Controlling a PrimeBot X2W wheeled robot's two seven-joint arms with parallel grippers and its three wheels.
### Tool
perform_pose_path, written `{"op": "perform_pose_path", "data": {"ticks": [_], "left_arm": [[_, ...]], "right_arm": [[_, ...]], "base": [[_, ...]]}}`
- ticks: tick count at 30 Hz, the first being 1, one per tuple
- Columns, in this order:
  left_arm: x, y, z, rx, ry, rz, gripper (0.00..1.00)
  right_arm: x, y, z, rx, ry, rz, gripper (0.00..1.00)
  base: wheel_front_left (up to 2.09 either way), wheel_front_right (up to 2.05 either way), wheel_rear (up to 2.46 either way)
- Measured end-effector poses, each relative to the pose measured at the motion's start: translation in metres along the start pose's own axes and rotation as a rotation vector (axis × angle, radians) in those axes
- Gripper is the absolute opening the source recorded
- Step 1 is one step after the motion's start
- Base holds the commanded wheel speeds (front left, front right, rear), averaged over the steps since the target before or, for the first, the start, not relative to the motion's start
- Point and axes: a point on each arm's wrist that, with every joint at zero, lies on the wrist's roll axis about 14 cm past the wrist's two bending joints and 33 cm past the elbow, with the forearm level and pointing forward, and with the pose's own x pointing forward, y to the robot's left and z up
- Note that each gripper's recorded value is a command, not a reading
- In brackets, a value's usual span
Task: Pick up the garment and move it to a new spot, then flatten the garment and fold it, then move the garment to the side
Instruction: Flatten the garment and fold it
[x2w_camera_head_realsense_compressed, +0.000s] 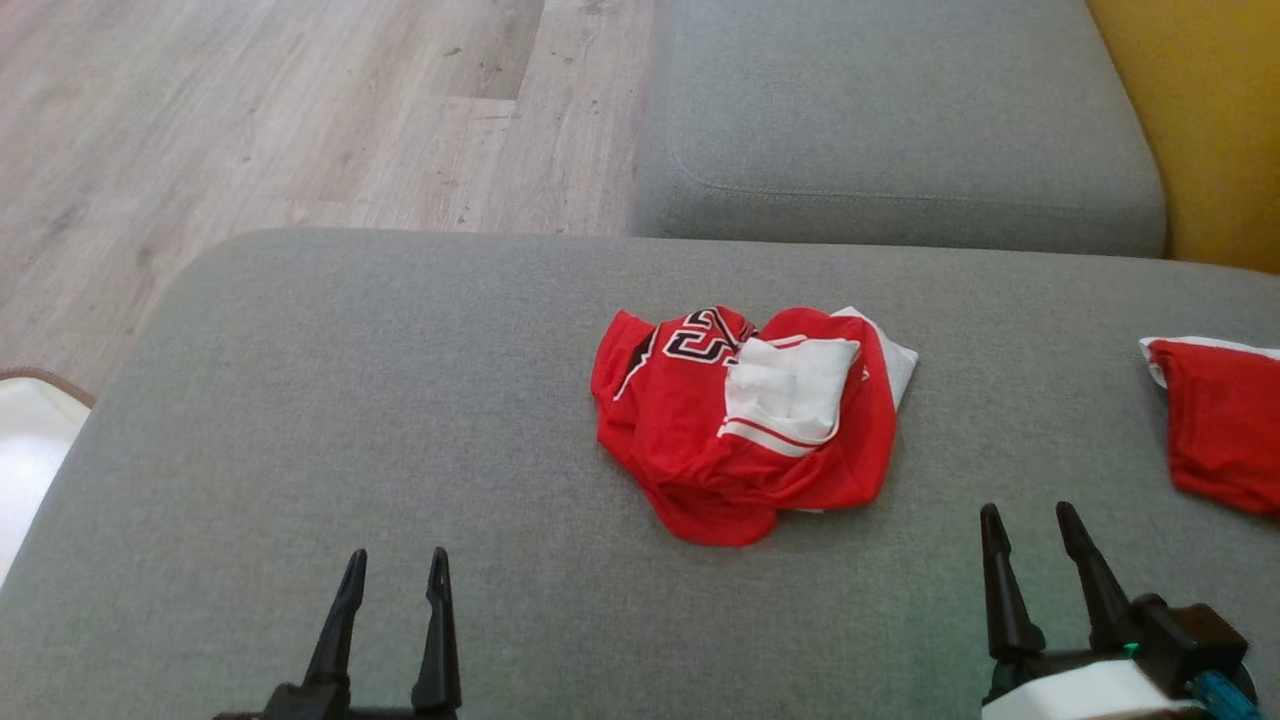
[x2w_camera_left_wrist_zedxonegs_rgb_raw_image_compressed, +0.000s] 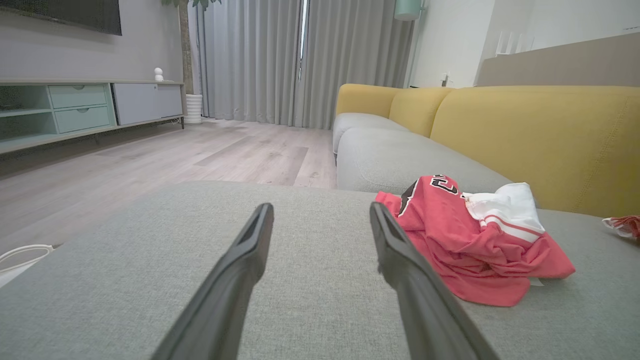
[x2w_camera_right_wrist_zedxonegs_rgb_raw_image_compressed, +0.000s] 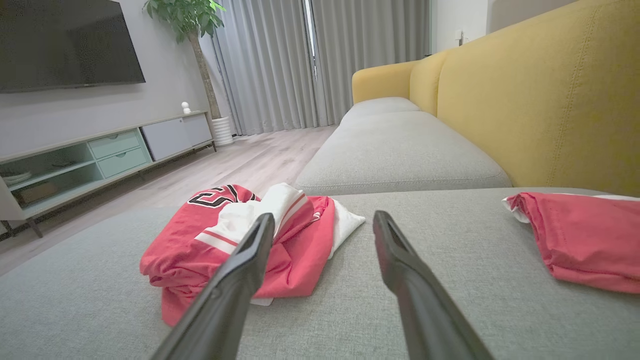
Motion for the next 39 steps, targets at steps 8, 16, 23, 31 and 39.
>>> {"op": "perform_pose_path", "data": {"ticks": [8,16,23,31,39], "left_arm": [[0.003,0.0,0.001,0.01,-0.003,-0.004,1.0],[0.003,-0.003,0.001,0.013,-0.003,-0.018,1.0],[0.003,-0.005,-0.002,0.012,0.006,-0.028,1.0],[0.013,-0.026,-0.01,0.02,0.037,-0.105,1.0],[0.075,-0.108,-0.001,0.075,0.02,-0.402,1.0]], "right_arm": [[-0.003,-0.003,0.0,0.001,-0.001,-0.011,1.0],[-0.004,-0.004,0.002,0.0,-0.008,-0.015,1.0],[-0.005,-0.003,0.002,0.001,-0.007,-0.013,1.0],[-0.007,-0.004,-0.006,-0.008,0.016,-0.018,1.0],[-0.006,-0.015,-0.02,-0.016,0.066,-0.053,1.0]], "base": [[0.0,0.0,0.0],[0.0,0.0,0.0],[0.0,0.0,0.0],[0.0,0.0,0.0],[0.0,0.0,0.0]]}}
